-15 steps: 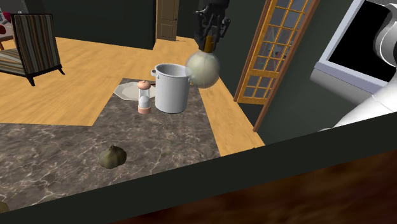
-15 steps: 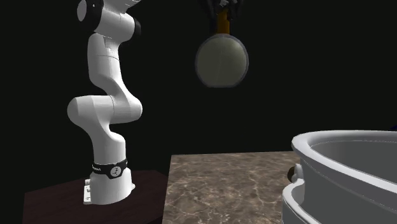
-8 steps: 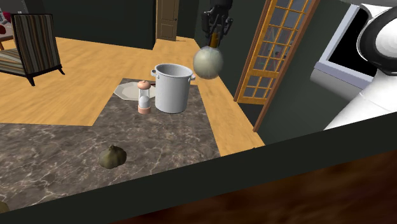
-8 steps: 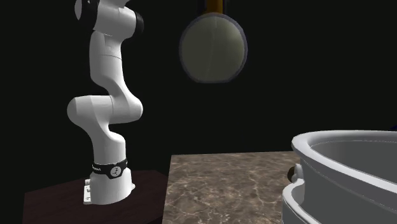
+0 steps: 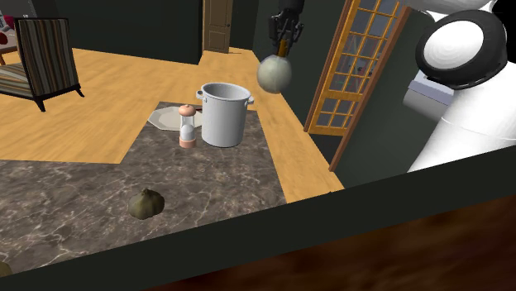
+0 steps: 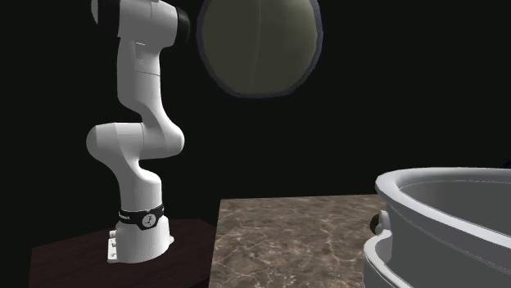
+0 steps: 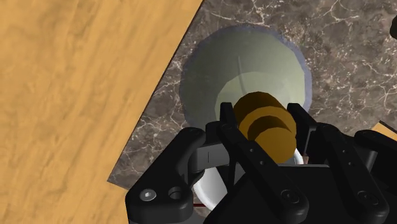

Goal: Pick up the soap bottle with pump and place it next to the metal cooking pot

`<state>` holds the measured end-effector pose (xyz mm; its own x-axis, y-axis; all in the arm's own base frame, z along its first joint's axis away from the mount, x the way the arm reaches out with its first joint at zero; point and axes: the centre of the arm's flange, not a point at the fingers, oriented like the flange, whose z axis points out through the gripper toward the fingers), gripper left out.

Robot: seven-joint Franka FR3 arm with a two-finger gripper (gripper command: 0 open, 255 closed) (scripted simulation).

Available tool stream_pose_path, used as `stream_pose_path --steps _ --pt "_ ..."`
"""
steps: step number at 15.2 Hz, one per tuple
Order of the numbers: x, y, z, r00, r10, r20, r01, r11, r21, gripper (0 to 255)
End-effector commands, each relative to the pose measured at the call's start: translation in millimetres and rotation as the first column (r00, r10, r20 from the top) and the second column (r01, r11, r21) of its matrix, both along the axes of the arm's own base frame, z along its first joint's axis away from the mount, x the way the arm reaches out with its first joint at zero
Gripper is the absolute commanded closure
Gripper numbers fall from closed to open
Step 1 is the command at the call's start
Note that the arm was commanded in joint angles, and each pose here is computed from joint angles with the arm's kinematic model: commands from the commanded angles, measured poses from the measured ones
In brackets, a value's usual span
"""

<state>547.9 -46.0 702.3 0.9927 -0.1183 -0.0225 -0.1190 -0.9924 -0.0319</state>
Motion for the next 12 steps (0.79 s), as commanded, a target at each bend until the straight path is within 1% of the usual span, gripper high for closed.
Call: stream_pose_path --steps 1,12 --pt "1.8 -8.9 -6.2 1.000 0.001 0.001 -0.001 1.000 0.000 255" --pt "1.8 -8.9 -64.3 1.000 0.001 0.001 -0.001 1.000 0.000 255"
